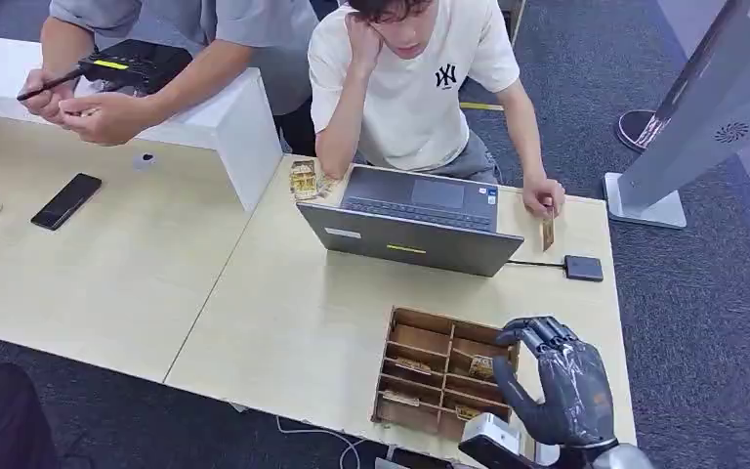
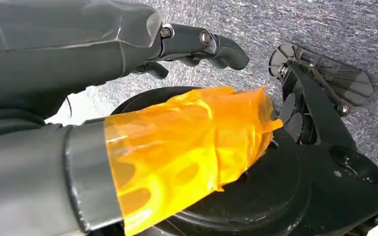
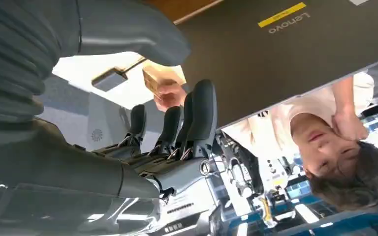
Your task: Pass the card to the sensor for recognition and then transmit it.
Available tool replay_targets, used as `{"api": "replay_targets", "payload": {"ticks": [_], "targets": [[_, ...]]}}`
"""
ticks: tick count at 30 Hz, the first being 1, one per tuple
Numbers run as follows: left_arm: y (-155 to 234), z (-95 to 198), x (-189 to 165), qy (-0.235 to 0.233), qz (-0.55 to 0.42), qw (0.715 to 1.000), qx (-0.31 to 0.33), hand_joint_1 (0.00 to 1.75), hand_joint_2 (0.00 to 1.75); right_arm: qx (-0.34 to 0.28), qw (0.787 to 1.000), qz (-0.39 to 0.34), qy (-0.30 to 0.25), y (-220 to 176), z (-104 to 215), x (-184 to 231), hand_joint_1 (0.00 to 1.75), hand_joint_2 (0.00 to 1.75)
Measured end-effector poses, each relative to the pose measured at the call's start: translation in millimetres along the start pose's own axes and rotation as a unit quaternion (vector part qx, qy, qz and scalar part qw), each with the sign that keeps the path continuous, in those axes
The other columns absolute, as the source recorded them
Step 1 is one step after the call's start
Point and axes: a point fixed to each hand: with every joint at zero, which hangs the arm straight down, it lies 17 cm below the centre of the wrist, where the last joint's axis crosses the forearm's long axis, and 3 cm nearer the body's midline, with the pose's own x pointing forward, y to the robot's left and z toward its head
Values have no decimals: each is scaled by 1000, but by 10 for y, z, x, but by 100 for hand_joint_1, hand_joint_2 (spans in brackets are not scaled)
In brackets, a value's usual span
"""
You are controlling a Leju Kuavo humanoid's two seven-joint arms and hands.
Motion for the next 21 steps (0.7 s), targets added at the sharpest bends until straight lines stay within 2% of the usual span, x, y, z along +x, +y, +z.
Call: {"api": "replay_targets", "payload": {"ticks": [3,7,17,21], "targets": [[-1,0,-1,0,0,1000,0,0,0,-1,1000,11,-3,10,-10,-2,79,175],[-2,0,-2,1,0,1000,0,0,0,5,1000,21,-6,59,-17,3,79,175],[-5,1,-7,2,-2,1000,-1,0,0,10,999,43,-7,128,-69,-17,89,175],[-7,1,-17,5,-3,1000,-2,0,0,14,999,50,-5,160,-86,-46,87,175]]}}
